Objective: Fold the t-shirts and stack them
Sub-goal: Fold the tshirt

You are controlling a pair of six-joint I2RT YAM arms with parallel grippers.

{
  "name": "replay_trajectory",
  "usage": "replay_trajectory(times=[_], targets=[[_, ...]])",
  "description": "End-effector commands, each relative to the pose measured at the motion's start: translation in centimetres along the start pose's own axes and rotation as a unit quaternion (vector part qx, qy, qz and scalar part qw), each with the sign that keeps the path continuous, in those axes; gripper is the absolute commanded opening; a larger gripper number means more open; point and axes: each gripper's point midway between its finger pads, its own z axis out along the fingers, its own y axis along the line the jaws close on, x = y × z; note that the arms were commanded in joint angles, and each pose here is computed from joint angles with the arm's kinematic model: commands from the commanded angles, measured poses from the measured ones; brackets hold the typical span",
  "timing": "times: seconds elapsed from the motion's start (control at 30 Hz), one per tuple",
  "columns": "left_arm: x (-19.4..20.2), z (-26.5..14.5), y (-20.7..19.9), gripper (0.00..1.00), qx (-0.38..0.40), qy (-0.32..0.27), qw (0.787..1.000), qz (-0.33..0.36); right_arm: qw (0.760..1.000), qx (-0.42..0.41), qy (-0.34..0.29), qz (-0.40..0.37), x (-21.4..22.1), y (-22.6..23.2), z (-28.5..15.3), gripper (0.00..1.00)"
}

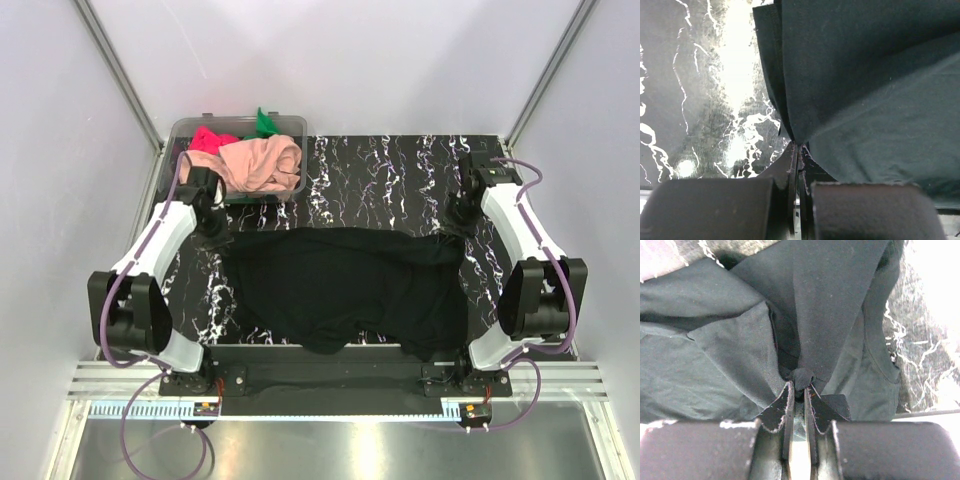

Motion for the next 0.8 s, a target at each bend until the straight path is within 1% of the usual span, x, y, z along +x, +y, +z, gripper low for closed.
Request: replay_trajectory(times=[0.0,0.07,0.27,0.43,0.53,0.63,0.77], targets=[[-0.3,-0.8,0.8,0.00,-0.021,-0.026,0.999,-0.013,0.999,0.034,0.000,0.025,0.6,-1.2,-0.5,0.00],[-0.2,-0.9,1.1,0.00,-0.031,-0.023,0.999,-0.022,0.997,0.065,-0.006,0.033,0.5,-2.2,-0.4,0.00],[-0.2,0.3,1.6,0.00,-0.057,-0.011,0.997,-0.042,0.994,0.101,0.004,0.051,1.0,-3.5,0.5,0.00],[-1.1,1.9,1.4,0.00,-0.062,-0.006,0.996,-0.064,0.992,0.103,0.033,0.063,1.5,-3.5,2.3,0.00],[-2.0,2.9,0.8,0.00,-0.055,-0.001,0.995,-0.081,0.992,0.099,0.040,0.065,1.2,-3.2,3.2,0.00],[-3.4,3.6,0.4,0.00,-0.059,0.000,0.995,-0.085,0.993,0.093,0.036,0.068,0.2,-2.6,3.7,0.00],[-5.1,3.7,0.5,0.00,-0.066,-0.014,0.993,-0.095,0.993,0.094,0.019,0.066,-1.7,-2.3,3.6,0.00]])
